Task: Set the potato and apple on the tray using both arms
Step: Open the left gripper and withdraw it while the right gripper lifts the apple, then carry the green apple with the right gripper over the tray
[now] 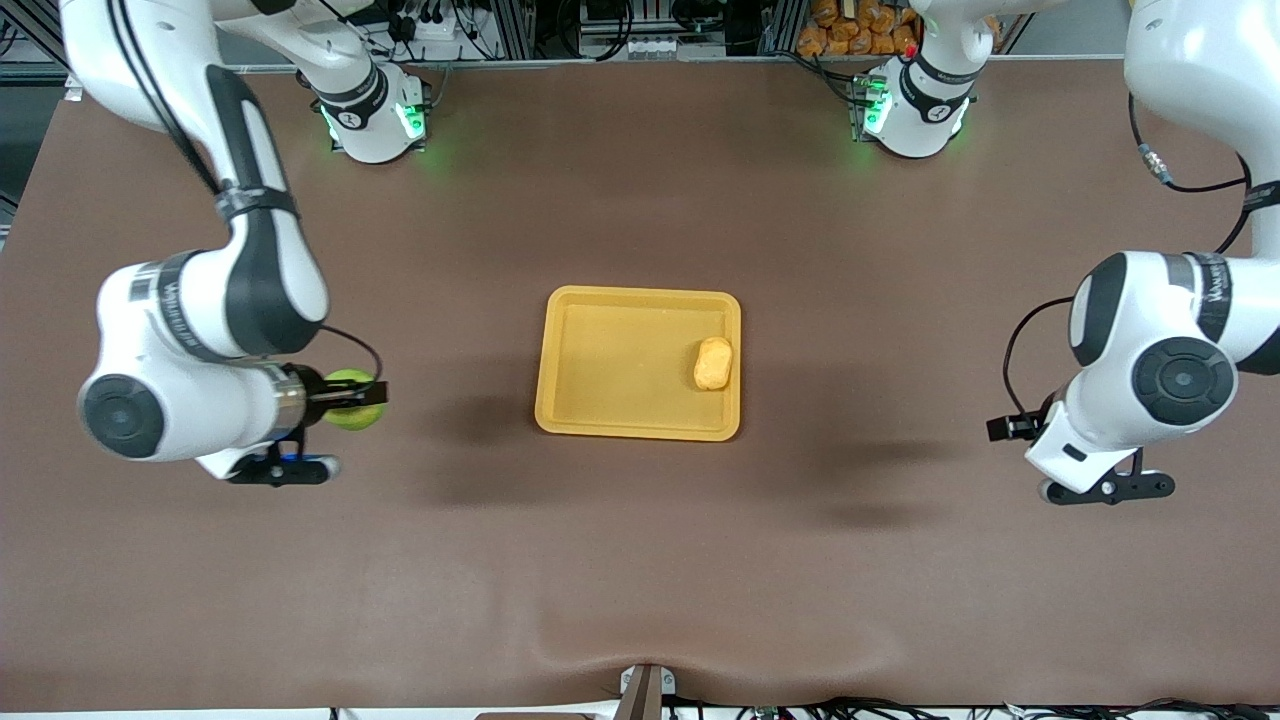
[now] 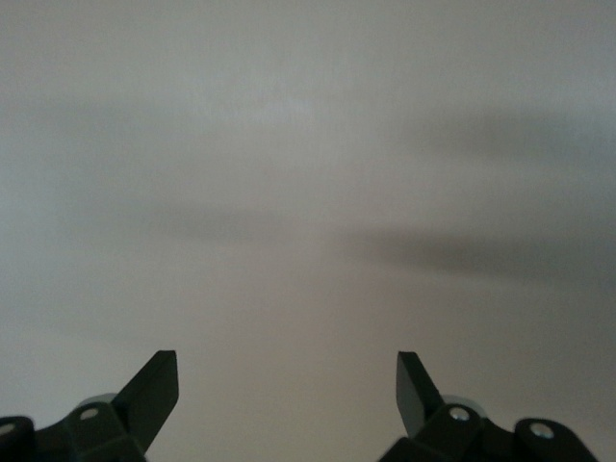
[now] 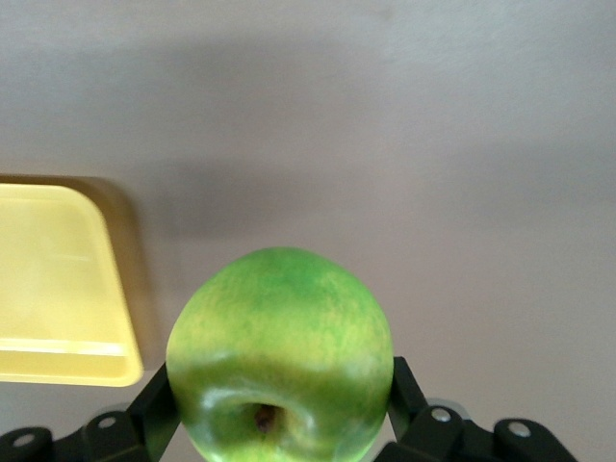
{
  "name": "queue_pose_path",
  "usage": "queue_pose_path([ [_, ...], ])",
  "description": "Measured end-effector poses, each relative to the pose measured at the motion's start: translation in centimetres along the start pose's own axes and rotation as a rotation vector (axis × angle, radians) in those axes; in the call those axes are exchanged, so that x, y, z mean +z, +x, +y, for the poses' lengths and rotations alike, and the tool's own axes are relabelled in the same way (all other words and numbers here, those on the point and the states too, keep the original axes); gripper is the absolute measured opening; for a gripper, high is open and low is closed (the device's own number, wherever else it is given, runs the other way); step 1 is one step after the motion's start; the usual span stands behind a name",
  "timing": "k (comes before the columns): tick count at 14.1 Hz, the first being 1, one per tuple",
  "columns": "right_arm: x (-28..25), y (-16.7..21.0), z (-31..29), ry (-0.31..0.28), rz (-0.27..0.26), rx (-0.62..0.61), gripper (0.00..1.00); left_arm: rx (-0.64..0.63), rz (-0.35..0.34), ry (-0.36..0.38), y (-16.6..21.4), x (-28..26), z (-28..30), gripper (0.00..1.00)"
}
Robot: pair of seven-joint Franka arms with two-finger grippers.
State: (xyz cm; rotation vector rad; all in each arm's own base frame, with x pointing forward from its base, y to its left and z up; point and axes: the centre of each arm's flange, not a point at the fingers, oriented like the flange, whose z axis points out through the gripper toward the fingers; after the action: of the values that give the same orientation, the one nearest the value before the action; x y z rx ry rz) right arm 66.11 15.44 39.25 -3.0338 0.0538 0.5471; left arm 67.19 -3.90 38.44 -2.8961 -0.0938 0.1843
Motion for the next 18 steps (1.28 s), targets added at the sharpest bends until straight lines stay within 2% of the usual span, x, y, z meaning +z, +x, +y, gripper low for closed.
queue_pose_path([
  [2,0.4,-0.8,-3.0,0.002,-0.003,0.020,0.89,-0.006,-0.059,-0.042,-1.5,-1.2,-1.3,1.00],
  [4,0.9,-1.6,-5.9,-0.007,-0.002,0.026,0.89,-0.023,-0.073,-0.077,-3.4,-2.7,-2.6,1.00],
  [6,1.4,-2.3,-8.7,0.007,0.006,0.027,0.89,-0.026,-0.055,-0.091,-5.5,-5.1,-3.5,1.00],
  [10,3.7,-2.3,-13.4,0.031,0.055,0.059,0.89,0.042,0.008,-0.109,-8.8,-11.0,-6.7,1.00],
  [15,11.1,-1.9,-20.4,0.023,0.116,0.112,0.89,0.035,0.097,-0.141,-10.4,-17.1,-8.3,1.00],
  [18,15.5,-2.4,-22.8,0.011,0.136,0.108,0.89,0.051,0.102,-0.144,-11.3,-19.0,-7.6,1.00],
])
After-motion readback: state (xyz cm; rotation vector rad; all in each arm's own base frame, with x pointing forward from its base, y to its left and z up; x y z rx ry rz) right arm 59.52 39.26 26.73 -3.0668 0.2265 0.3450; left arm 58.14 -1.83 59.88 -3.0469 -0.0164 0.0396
